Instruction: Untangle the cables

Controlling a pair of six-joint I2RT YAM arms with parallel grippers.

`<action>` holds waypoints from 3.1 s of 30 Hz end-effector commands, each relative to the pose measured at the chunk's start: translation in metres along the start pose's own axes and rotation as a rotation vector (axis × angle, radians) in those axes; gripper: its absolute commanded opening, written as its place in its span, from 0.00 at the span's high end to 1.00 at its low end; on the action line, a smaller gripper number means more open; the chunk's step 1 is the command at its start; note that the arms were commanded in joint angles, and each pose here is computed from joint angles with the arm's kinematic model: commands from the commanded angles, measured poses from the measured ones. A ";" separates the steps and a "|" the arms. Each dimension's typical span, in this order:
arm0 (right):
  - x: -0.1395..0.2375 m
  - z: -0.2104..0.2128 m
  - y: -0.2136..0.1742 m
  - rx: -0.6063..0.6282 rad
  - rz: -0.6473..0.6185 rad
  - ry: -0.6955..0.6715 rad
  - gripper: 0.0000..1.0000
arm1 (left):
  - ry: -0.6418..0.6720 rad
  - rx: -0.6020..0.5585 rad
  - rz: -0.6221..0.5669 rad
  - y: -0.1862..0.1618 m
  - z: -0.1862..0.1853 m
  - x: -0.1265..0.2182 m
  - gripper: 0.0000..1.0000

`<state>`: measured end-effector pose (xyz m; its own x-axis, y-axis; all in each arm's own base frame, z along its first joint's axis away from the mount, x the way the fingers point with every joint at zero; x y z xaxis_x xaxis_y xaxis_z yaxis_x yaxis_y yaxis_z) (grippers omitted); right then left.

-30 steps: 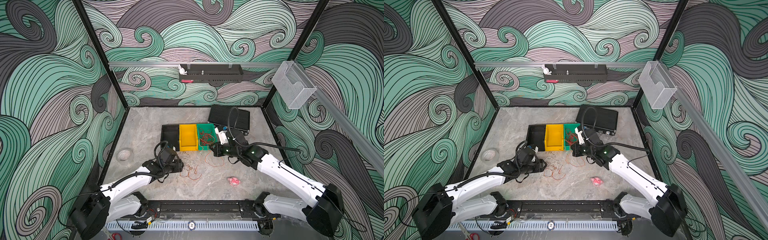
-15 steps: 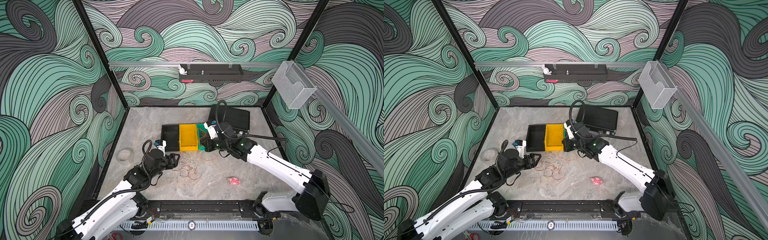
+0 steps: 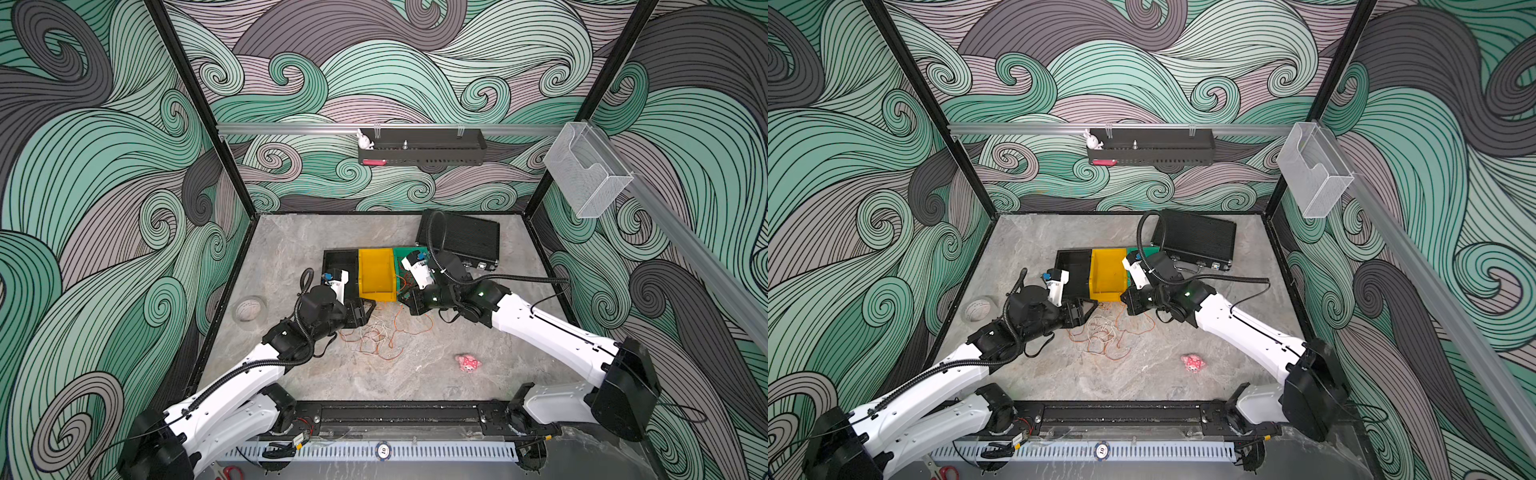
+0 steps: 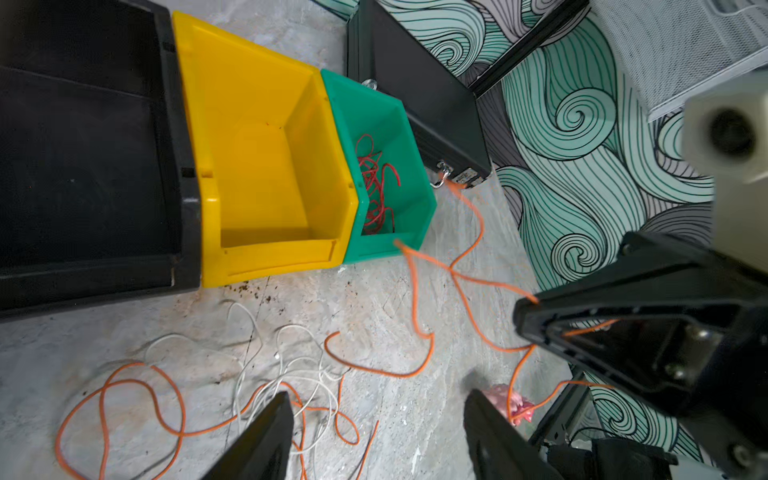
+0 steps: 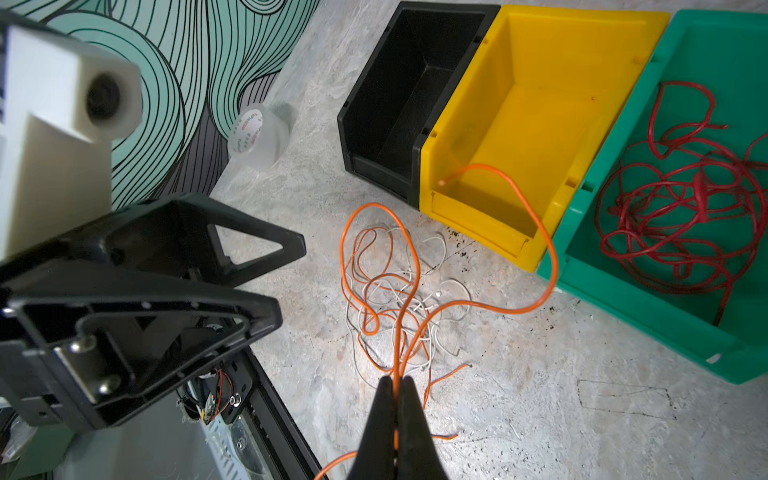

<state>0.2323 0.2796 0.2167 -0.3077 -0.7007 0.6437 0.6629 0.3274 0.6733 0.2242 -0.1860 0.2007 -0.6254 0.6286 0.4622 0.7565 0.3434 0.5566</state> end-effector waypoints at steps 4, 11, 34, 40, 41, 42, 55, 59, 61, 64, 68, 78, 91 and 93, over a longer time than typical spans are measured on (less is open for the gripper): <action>0.007 0.017 0.000 0.019 -0.035 0.082 1.00 | -0.099 -0.008 -0.011 0.016 -0.024 -0.006 0.35; 0.006 0.024 0.004 0.030 -0.042 0.104 1.00 | -0.039 -0.010 0.032 0.014 -0.018 -0.016 0.53; -0.013 0.009 0.010 0.005 0.010 0.048 0.84 | 0.025 0.002 -0.015 0.064 -0.009 -0.042 1.00; -0.020 -0.017 -0.006 -0.038 0.047 -0.026 0.82 | 0.040 -0.019 0.035 0.073 -0.014 -0.047 1.00; -0.021 -0.024 -0.011 -0.043 0.056 -0.061 0.81 | 0.041 -0.022 0.044 0.074 -0.015 -0.048 1.00; -0.022 -0.030 -0.016 -0.041 0.070 -0.093 0.81 | 0.035 -0.021 0.053 0.075 -0.017 -0.048 1.00; -0.067 -0.084 -0.073 -0.225 0.202 -0.316 0.56 | 0.015 -0.026 0.053 0.081 -0.024 -0.047 1.00; -0.078 -0.088 -0.083 -0.285 0.213 -0.316 0.56 | 0.014 -0.034 0.048 0.083 -0.026 -0.045 1.00; -0.084 -0.088 -0.086 -0.312 0.218 -0.300 0.56 | 0.014 -0.036 0.046 0.083 -0.026 -0.045 1.00; -0.095 -0.086 -0.090 -0.354 0.215 -0.260 0.57 | 0.016 -0.037 0.047 0.083 -0.026 -0.044 1.00; -0.104 -0.087 -0.098 -0.371 0.245 -0.269 0.59 | 0.019 -0.043 0.039 0.084 -0.026 -0.042 1.00; -0.107 -0.086 -0.103 -0.386 0.252 -0.280 0.79 | 0.029 -0.048 0.031 0.086 -0.023 -0.045 1.00; -0.066 -0.068 -0.063 -0.328 0.101 -0.253 1.00 | 0.064 -0.053 0.022 0.095 -0.012 -0.056 1.00; -0.050 -0.062 -0.051 -0.302 0.055 -0.254 1.00 | 0.067 -0.051 0.021 0.098 -0.010 -0.059 1.00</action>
<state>0.2565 0.2635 0.1023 -0.3414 -0.4913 0.8013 0.8800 0.1324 0.4561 0.3207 -0.1984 0.2213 -0.5925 0.5943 0.5438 0.7880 0.2873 0.5445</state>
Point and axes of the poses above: each gripper's point midway between its finger pads, its own x axis back along the fingers, its own z axis along the line the jaws close on, y = z × x, the point moved 4 cm from there along x, back along the fingers, and after that the axes turned 7 degrees about x, right-handed, at the moved point
